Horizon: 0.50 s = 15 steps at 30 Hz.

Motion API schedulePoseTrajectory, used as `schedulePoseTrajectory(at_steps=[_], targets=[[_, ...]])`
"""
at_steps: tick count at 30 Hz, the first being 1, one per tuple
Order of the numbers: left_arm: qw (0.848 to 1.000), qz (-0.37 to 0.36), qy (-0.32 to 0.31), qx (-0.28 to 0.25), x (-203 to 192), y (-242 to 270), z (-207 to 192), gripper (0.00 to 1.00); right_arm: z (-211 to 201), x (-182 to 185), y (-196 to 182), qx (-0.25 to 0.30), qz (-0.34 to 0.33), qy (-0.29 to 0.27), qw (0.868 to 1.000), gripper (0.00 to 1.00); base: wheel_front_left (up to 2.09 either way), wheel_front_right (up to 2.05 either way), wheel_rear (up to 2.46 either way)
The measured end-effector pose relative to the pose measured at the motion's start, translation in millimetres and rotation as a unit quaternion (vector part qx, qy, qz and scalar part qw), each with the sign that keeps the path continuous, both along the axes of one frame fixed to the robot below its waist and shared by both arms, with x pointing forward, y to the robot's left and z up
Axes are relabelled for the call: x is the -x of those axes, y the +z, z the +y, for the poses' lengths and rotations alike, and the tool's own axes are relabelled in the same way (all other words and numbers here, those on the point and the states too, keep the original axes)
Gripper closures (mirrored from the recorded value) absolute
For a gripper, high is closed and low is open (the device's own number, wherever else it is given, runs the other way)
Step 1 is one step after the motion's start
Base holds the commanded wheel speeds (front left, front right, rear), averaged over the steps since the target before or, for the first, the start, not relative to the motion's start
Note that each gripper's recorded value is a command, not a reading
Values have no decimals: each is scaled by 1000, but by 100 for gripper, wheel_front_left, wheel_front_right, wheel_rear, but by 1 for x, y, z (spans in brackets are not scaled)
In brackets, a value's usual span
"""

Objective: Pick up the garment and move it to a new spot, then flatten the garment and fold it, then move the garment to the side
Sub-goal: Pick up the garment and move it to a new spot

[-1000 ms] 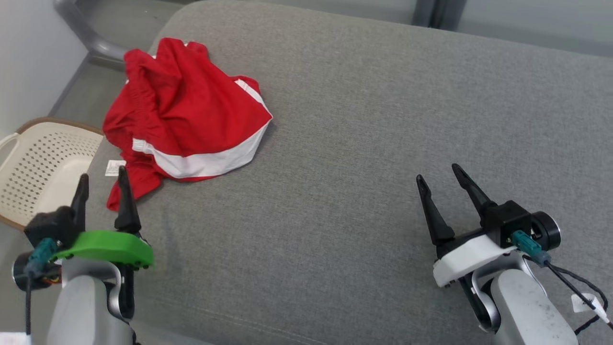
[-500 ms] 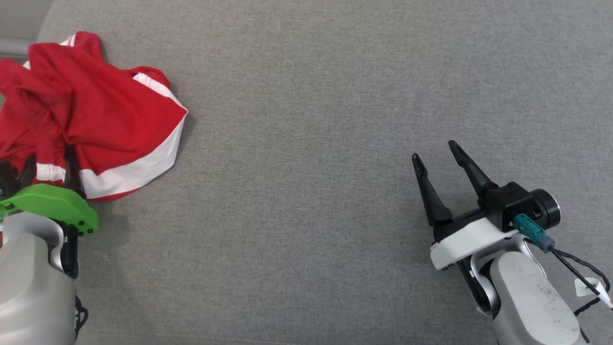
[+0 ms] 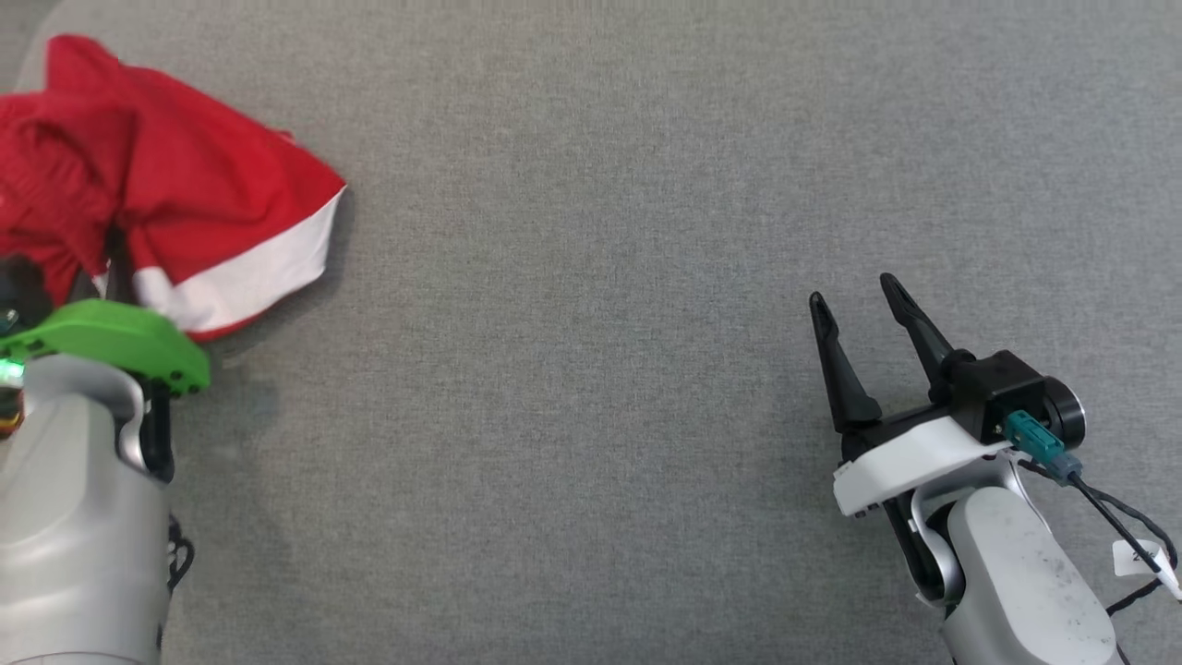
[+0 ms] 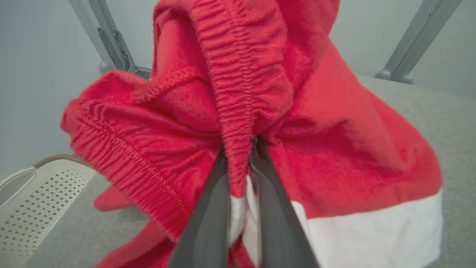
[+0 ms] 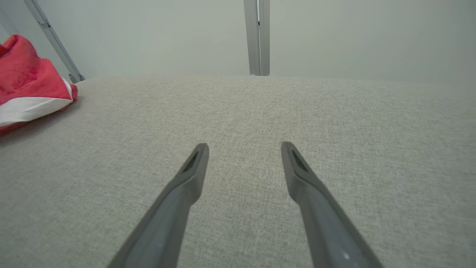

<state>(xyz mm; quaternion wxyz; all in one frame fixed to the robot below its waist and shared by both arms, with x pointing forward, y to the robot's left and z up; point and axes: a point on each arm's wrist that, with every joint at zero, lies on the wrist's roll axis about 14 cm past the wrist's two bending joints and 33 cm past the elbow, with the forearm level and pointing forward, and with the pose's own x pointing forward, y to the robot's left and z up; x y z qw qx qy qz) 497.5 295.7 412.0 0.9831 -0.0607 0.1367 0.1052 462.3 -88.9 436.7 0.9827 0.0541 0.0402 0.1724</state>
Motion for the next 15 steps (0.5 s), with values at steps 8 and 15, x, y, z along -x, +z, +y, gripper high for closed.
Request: schedulePoseTrajectory(at_steps=[8, 15], targets=[[989, -96, -107, 25, -27, 61, -91, 100, -9, 17, 15, -14, -5, -23, 1000, 0, 0, 0, 0], [959, -111, -255, 58, -18, 71, -219, 100, -44, 39, 23, -13, -7, -75, 997, 0, 0, 0, 0]])
